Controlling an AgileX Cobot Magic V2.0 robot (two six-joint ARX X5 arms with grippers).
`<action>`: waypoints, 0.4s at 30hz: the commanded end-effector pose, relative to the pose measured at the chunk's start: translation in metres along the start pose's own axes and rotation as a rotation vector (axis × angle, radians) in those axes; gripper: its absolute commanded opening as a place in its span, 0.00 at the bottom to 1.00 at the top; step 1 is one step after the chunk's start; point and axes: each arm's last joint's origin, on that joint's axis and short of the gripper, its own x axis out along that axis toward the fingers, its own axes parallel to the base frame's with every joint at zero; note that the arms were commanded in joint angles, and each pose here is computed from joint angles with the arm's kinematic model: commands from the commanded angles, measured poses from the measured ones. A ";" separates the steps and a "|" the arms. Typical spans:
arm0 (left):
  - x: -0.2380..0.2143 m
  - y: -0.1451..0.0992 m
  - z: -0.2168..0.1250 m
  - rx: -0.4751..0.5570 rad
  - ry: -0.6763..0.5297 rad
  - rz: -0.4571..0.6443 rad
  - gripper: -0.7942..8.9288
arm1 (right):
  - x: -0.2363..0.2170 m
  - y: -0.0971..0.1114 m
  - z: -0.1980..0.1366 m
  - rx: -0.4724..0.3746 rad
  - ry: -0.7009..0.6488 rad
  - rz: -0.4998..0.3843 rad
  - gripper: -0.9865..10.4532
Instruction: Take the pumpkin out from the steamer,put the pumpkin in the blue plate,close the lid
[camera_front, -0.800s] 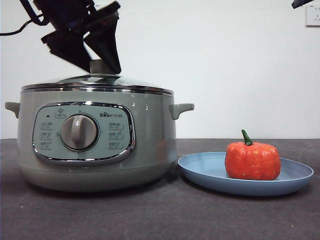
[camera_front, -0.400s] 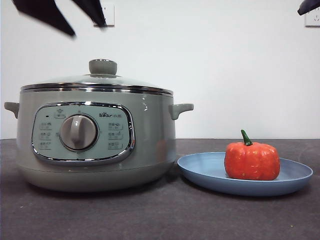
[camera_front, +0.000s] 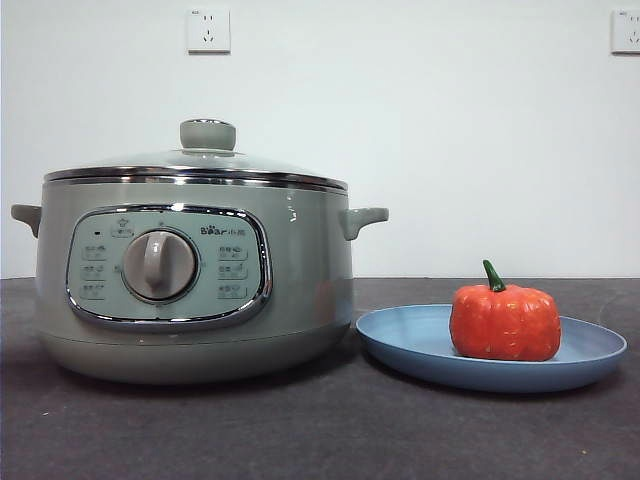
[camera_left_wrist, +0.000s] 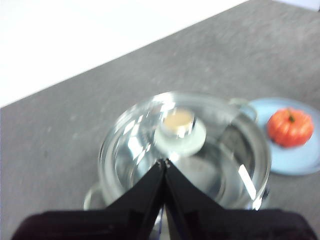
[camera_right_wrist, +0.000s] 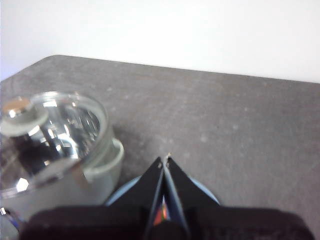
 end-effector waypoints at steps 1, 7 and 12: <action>-0.008 -0.003 -0.026 -0.013 -0.010 0.016 0.07 | -0.006 -0.002 -0.015 0.042 -0.020 -0.003 0.08; -0.023 -0.006 -0.044 -0.018 -0.028 0.011 0.08 | -0.009 -0.002 -0.018 0.090 -0.018 -0.003 0.09; -0.023 -0.006 -0.047 -0.018 0.000 0.012 0.08 | -0.009 -0.002 -0.018 0.090 -0.015 0.001 0.09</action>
